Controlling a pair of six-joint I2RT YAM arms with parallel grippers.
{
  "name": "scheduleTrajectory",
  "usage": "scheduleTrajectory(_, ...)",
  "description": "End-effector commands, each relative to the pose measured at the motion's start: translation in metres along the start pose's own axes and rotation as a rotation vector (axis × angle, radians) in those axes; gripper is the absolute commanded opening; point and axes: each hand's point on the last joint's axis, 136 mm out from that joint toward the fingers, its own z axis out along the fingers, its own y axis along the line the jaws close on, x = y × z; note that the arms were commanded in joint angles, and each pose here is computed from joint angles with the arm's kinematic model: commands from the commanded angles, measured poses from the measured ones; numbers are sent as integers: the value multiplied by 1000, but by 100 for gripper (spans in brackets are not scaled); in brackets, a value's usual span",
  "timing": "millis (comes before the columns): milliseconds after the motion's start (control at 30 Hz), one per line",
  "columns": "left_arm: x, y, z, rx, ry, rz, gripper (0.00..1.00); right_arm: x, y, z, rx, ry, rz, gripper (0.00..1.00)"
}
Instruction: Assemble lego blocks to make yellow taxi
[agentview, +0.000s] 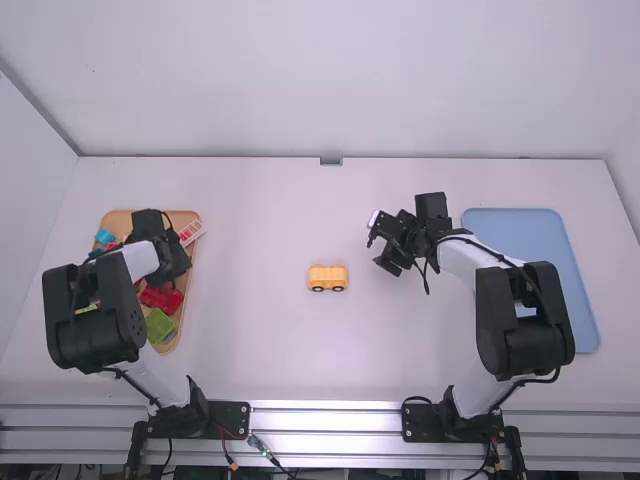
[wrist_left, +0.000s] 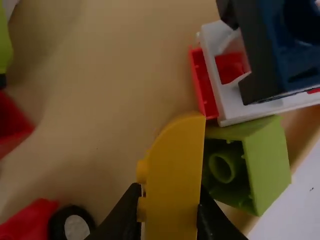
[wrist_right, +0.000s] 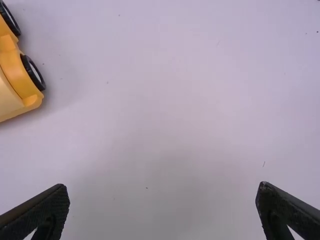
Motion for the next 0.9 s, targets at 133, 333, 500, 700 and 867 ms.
scheduleTrajectory(133, -12, 14, -12, -81, -64, -122, 3, -5, -1, -3, 7, -22, -5, 99)
scheduleTrajectory(333, -38, 4, -69, -49, -209, -55, 2, -17, -16, -4, 64, -70, 85, 99)
scheduleTrajectory(500, -51, -24, -113, 32, -343, 56, 2, -31, -26, -6, 86, -142, 202, 99)
scheduleTrajectory(700, -38, -106, -154, 220, -546, 374, 2, -76, -35, -19, 26, -368, 413, 99)
scheduleTrajectory(867, -4, -179, -178, 378, -744, 614, 2, -127, -19, -46, -199, -611, 472, 99)
